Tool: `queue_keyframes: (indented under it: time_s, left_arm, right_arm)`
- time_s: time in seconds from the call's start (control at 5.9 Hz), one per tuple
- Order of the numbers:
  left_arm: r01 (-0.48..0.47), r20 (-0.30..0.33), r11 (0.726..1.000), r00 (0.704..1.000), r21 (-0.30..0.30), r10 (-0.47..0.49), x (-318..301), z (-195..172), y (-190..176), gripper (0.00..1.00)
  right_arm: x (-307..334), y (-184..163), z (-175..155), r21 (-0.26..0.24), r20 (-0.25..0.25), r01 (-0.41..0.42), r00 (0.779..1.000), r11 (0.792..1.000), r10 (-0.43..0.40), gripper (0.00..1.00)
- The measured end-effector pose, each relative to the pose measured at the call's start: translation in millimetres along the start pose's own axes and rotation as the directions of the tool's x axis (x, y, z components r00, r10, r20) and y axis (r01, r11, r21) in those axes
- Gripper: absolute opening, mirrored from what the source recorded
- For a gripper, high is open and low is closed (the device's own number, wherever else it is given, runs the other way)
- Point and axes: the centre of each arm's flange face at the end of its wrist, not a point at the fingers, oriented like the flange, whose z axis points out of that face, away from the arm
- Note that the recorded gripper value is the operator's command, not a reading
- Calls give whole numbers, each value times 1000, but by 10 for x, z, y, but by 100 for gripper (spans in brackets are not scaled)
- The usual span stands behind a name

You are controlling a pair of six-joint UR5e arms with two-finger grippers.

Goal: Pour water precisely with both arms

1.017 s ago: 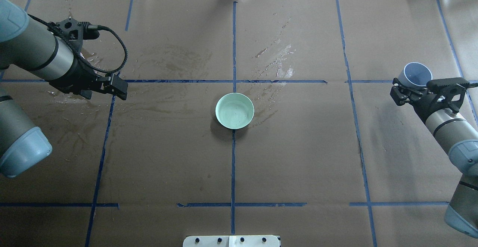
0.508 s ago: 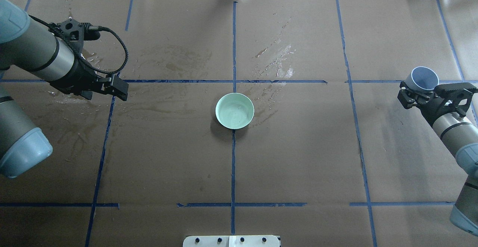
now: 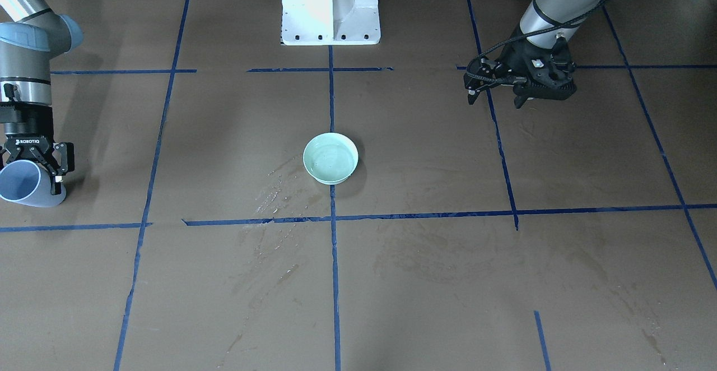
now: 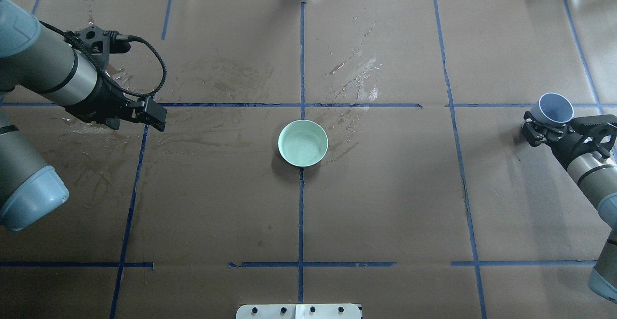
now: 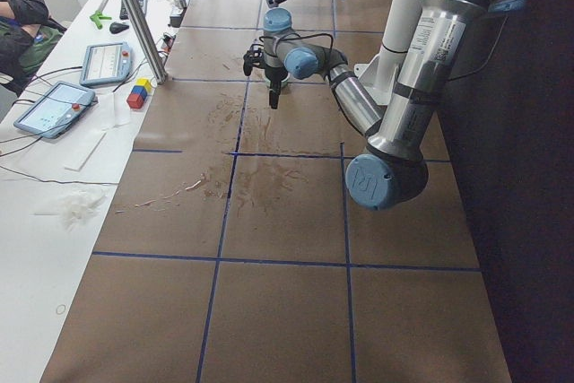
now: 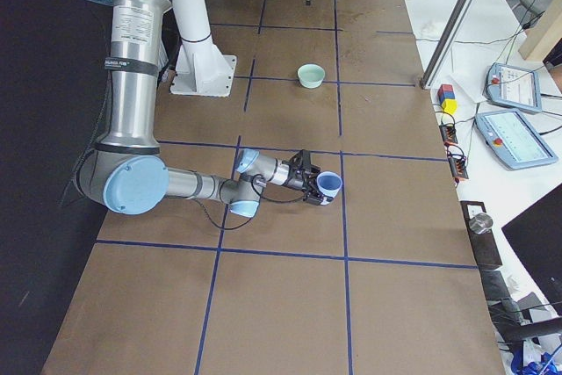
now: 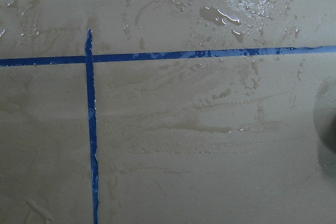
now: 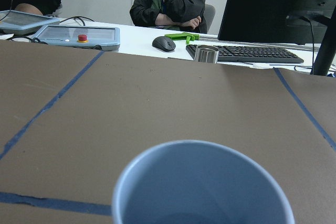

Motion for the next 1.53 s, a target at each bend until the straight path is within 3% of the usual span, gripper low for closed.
queue_keyframes:
  time_s: [0.17, 0.34, 0.51, 1.53]
  left_arm:
    - [0, 0, 1000, 1000, 0, 0, 2, 2, 2, 100]
    - [-1, 0, 1000, 1000, -1, 1, 3, 3, 3, 100]
    - [0, 0, 1000, 1000, -1, 0, 3, 2, 4, 100]
    - [0, -1, 1000, 1000, 0, 0, 6, -3, 6, 100]
  right_arm:
    - [5, 6, 3, 0, -1, 1, 1000, 1000, -1, 76]
    - [9, 8, 3, 0, -1, 1, 1000, 1000, -1, 93]
    - [14, 9, 1, 0, -2, 1, 1000, 1000, -1, 97]
    - [114, 34, -40, 13, 4, -14, 1000, 1000, 14, 99]
